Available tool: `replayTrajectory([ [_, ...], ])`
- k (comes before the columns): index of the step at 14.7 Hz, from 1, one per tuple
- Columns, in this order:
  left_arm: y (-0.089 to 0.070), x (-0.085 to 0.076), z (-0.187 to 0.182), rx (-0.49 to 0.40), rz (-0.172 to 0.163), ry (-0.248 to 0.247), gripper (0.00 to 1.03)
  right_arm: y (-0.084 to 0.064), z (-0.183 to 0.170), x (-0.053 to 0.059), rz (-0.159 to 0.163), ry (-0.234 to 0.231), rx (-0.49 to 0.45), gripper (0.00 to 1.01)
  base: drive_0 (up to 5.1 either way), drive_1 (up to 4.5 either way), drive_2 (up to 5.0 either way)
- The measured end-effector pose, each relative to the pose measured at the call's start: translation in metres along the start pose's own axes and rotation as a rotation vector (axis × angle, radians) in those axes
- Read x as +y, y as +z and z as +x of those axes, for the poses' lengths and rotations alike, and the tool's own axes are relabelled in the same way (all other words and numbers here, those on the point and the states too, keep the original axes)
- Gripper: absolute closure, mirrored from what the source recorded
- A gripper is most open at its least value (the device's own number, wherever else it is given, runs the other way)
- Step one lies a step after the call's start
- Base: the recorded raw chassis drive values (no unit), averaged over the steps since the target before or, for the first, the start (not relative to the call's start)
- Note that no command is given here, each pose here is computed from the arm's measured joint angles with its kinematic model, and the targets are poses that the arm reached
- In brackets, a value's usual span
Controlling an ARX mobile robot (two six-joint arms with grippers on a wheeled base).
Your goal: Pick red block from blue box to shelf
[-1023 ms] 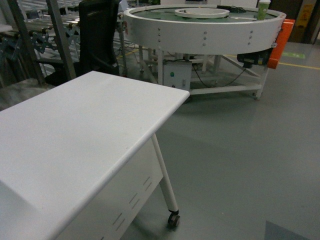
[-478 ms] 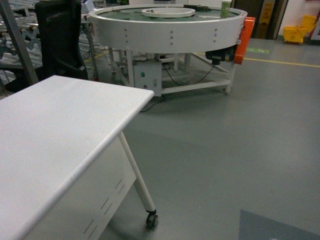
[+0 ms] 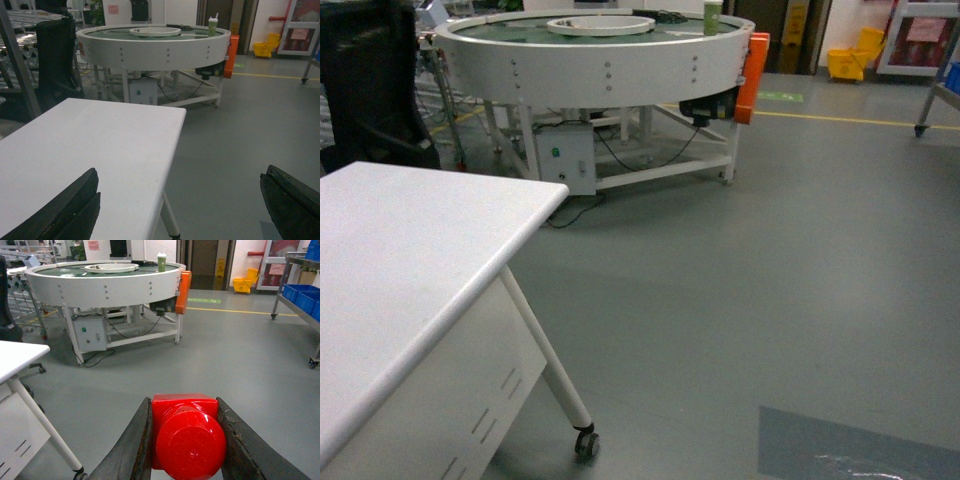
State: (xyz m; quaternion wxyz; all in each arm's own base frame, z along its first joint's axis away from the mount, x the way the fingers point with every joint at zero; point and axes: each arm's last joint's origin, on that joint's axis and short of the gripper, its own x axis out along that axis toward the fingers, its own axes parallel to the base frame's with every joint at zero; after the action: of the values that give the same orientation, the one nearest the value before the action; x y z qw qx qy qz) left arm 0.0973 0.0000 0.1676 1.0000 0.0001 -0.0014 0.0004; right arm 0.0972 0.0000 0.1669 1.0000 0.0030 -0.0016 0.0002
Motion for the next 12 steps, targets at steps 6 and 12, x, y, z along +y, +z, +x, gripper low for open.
replayTrajectory([
  [6, 0.0000, 0.0000, 0.0000, 0.000, 0.000, 0.000, 0.05, 0.0000, 0.0000, 0.0000, 0.000, 0.000, 0.000, 0.74, -1.5, -1.46, -1.5],
  [12, 0.0000, 0.0000, 0.0000, 0.000, 0.000, 0.000, 0.05, 0.0000, 0.0000, 0.0000, 0.000, 0.000, 0.000, 0.74, -1.5, -1.50, -1.5],
])
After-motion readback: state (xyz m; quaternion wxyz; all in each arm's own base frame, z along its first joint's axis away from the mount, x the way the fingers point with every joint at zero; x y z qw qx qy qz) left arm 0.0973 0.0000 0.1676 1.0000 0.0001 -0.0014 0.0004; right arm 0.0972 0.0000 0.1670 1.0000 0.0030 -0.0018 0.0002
